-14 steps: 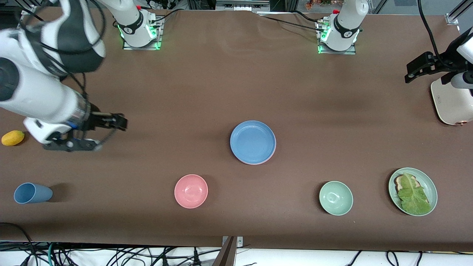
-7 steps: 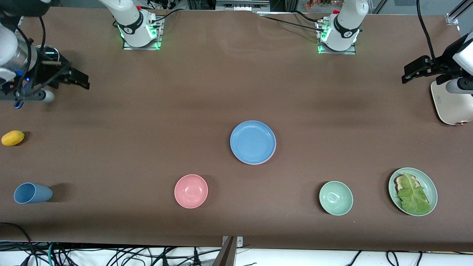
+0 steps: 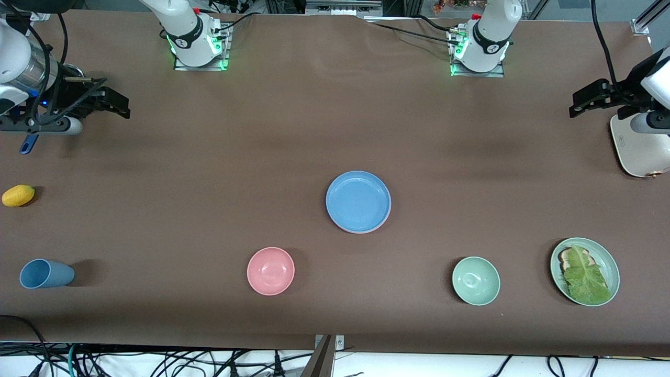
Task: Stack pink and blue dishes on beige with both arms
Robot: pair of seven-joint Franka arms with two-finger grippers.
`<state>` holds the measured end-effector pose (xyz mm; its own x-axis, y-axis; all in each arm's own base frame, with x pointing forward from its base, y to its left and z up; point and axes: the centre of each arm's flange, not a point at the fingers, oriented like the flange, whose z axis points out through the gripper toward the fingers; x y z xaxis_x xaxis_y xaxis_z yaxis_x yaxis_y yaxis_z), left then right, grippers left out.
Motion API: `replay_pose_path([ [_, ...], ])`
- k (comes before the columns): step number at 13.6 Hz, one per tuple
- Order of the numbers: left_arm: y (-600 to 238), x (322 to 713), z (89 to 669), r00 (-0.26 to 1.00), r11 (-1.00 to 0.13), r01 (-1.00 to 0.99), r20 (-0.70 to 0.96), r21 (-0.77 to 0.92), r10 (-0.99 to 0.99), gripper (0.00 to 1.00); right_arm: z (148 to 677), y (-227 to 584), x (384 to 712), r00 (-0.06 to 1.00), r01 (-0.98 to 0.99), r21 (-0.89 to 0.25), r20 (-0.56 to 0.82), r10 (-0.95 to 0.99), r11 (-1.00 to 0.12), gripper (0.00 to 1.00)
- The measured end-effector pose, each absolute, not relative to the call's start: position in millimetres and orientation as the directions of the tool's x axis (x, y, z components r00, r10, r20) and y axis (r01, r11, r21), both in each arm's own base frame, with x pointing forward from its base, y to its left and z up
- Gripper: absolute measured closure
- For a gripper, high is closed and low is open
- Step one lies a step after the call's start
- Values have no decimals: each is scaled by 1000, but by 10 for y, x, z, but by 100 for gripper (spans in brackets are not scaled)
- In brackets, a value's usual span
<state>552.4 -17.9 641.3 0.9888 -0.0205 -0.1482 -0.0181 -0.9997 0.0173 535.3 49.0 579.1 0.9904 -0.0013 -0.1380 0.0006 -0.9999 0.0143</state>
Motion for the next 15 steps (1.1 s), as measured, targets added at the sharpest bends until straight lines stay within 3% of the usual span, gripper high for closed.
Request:
replay_pose_path([
  [15, -119, 5564, 6344, 987, -1000, -7, -160, 18, -10, 0, 5993, 586, 5445, 995, 19, 23, -98, 17, -1000, 0],
])
